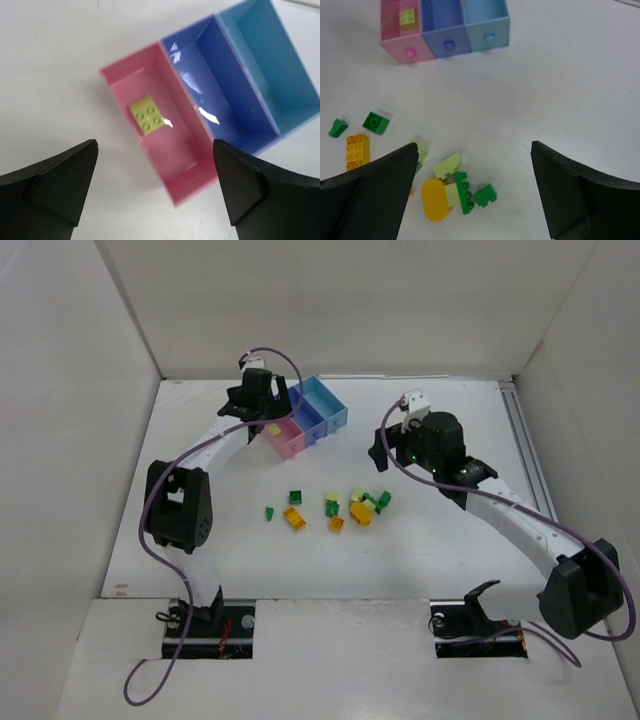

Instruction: Sort the legos into containers by color

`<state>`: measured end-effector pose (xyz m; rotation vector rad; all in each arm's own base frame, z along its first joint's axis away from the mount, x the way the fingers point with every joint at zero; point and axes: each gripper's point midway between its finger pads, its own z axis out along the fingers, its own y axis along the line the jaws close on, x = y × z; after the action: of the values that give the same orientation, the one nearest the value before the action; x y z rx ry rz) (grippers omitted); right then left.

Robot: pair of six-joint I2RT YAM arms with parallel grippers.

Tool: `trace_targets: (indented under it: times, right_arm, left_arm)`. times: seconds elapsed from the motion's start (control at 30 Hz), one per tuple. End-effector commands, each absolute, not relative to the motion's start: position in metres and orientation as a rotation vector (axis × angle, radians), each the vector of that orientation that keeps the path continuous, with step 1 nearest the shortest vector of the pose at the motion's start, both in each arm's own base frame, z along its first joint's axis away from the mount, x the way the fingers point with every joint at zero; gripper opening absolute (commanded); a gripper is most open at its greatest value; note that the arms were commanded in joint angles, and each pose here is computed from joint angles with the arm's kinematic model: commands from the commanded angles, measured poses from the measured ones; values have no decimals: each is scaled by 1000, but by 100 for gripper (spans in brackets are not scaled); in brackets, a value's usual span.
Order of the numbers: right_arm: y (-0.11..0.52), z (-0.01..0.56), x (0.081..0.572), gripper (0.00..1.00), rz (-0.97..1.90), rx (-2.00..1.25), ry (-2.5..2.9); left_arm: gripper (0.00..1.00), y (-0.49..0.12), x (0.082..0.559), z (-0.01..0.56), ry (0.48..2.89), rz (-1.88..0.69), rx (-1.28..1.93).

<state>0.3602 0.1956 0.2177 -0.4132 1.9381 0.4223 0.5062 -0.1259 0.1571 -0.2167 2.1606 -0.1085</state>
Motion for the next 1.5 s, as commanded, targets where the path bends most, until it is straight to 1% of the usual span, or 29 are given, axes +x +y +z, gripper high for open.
trace_targets:
  times: [0.0, 0.03, 0.07, 0.1, 0.13, 0.17, 0.2, 0.23, 0.3, 0.33, 0.37, 0.43, 0.47, 0.5, 0.57, 0.6, 0.67, 0.7, 0.77, 0.83, 0.93, 1.1, 1.27, 1.3, 1.37, 1.4, 1.47]
  right_arm:
    - [233, 226, 343, 99, 461, -536, 1903]
    - [243, 221, 339, 99, 466, -561, 1912]
    - [254, 219, 335, 99, 482, -589, 1912]
    - [277, 209, 326, 99, 518, -623, 1937]
    - [288, 203, 323, 99, 529, -636, 1952]
    - [299, 197, 319, 99, 546, -651, 1969]
    - [316, 198, 314, 99, 578, -671, 1968]
    - [329, 178, 314, 99, 596, -680, 2023]
    - [350, 165, 310, 99, 651, -699, 2062]
    - [366, 168, 307, 99, 688, -706, 2061]
    - [377, 148, 306, 99, 703, -681, 2125]
    - [390, 146, 315, 99, 680, -617, 2139]
    - [399, 128, 315, 97, 677, -571, 2191]
    - [401, 123, 320, 95, 665, -538, 2205]
    - [416, 123, 325, 92, 661, -491, 2205]
    - [418, 108, 329, 89, 646, -444, 2242]
    - [425, 101, 331, 85, 607, -402, 2244]
    - [426, 95, 336, 81, 585, -356, 2261]
    - [425, 89, 340, 78, 540, -315, 2264]
    - [423, 77, 342, 74, 504, -293, 2285]
    - [423, 65, 347, 73, 471, -257, 2309]
    - [423, 45, 349, 66, 428, -248, 2344]
    - [422, 35, 343, 47, 364, -254, 2366]
    - [420, 33, 341, 38, 354, -258, 2374]
    - [415, 37, 337, 29, 332, -260, 2369]
    - [414, 44, 336, 21, 342, -256, 2360]
    - [412, 54, 337, 16, 348, -246, 2343]
  left_arm:
    - [100, -118, 469, 203, 2087, -176, -269]
    - [100, -115, 456, 202, 2097, -186, -298]
    - [100, -112, 440, 221, 2055, -238, -361]
    - [100, -103, 418, 195, 2115, -209, -413]
    - [100, -96, 401, 206, 2080, -219, -468]
    - [100, -97, 387, 199, 2098, -236, -501]
    - [100, -93, 374, 192, 2097, -259, -604]
    - [100, -87, 349, 161, 2174, -225, -653]
    - [100, -86, 320, 155, 2177, -241, -726]
    - [100, -81, 298, 129, 2225, -210, -800]
    - [100, -77, 287, 121, 2239, -204, -839]
    - [100, -74, 267, 116, 2229, -217, -895]
    - [100, -71, 253, 102, 2256, -209, -930]
    - [100, -69, 248, 100, 2254, -211, -944]
    - [100, -68, 239, 103, 2234, -245, -940]
    - [100, -70, 238, 107, 2223, -275, -934]
    - [100, -68, 234, 115, 2190, -307, -940]
    - [100, -67, 230, 113, 2193, -304, -941]
    - [100, -67, 230, 123, 2151, -344, -949]
    - [100, -66, 229, 125, 2143, -351, -947]
    - [100, -66, 227, 126, 2148, -346, -936]
    - [100, -64, 227, 128, 2142, -337, -938]
    - [100, -64, 226, 132, 2126, -351, -936]
    - [100, -64, 226, 132, 2126, -351, -936]
    - [100, -64, 226, 135, 2117, -359, -934]
    - [100, -64, 226, 137, 2108, -367, -933]
    - [100, -64, 226, 137, 2108, -367, -933]
